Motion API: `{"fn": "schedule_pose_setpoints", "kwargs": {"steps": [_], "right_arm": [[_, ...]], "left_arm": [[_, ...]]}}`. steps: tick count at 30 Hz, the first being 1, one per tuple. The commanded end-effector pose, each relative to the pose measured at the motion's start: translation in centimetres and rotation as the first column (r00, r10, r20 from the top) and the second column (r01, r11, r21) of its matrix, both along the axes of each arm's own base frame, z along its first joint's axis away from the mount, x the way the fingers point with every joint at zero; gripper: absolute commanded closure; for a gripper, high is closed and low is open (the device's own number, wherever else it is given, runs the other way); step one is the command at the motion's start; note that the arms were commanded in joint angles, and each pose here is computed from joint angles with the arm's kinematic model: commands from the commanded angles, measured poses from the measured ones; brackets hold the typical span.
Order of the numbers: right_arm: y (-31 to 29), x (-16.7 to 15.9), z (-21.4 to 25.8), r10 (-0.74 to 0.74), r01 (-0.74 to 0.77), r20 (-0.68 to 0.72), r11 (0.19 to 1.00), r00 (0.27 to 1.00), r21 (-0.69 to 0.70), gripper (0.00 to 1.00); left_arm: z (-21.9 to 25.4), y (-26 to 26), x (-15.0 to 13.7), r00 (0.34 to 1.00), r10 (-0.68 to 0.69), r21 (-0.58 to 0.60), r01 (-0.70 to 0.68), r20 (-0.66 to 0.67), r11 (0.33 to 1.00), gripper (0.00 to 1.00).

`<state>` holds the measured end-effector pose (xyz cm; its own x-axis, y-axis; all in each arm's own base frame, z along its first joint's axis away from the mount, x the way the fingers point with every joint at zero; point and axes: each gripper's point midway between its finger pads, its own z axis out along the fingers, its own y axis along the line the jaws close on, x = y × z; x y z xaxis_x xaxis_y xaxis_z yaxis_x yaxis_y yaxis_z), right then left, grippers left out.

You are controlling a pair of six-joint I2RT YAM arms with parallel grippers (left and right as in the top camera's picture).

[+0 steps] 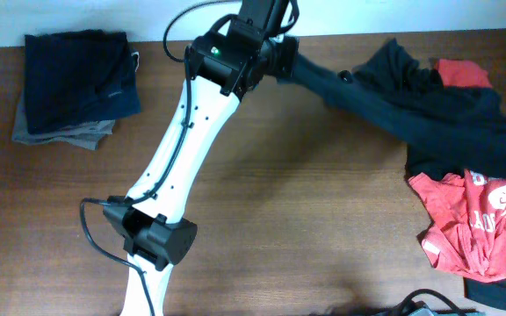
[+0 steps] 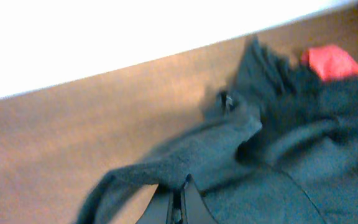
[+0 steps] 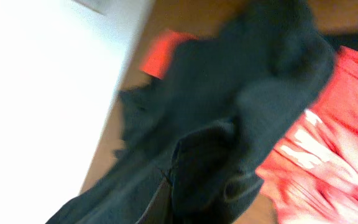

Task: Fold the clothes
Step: 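Lift the t-shirt with both grippers and stretch it across the table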

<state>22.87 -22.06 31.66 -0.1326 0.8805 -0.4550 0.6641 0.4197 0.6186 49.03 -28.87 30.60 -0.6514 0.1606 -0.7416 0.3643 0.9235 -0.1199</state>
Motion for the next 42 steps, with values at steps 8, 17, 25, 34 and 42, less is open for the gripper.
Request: {"fn": "schedule_pose_setpoints", "kwargs": {"steps": [8,17,25,34,42], "right_arm": [[9.4,7.0,11.9,0.461,-0.392,0.301,0.882,0.835,-0.262,0.96],[17.8,11.5,17.3,0.658,-0.483,0.352,0.74,0.666,-0.468,0.96],[24.2,13.0,19.7,0.777,-0.582,0.371,0.628,0.509,-0.516,0.96],[27.7,17.3,14.4,0.812,-0.719,0.318,0.582,0.49,-0.379,0.96],[27.1,15.6,16.2,0.718,-0.56,0.195,0.658,0.668,-0.503,0.96]], "left_arm": [[12.7,7.7,1.0,0.888,0.236,0.07,-0.285,0.394,0.956,0.99],[20.0,14.4,-2.8,0.738,0.398,0.06,-0.507,0.546,0.86,0.99],[23.3,17.5,-6.1,0.671,0.457,0.022,-0.577,0.584,0.817,0.99],[19.1,18.7,-7.4,0.735,0.479,0.142,-0.604,0.48,0.784,0.99],[19.9,18.2,-10.4,0.752,0.467,0.126,-0.579,0.465,0.806,0.99]]}}
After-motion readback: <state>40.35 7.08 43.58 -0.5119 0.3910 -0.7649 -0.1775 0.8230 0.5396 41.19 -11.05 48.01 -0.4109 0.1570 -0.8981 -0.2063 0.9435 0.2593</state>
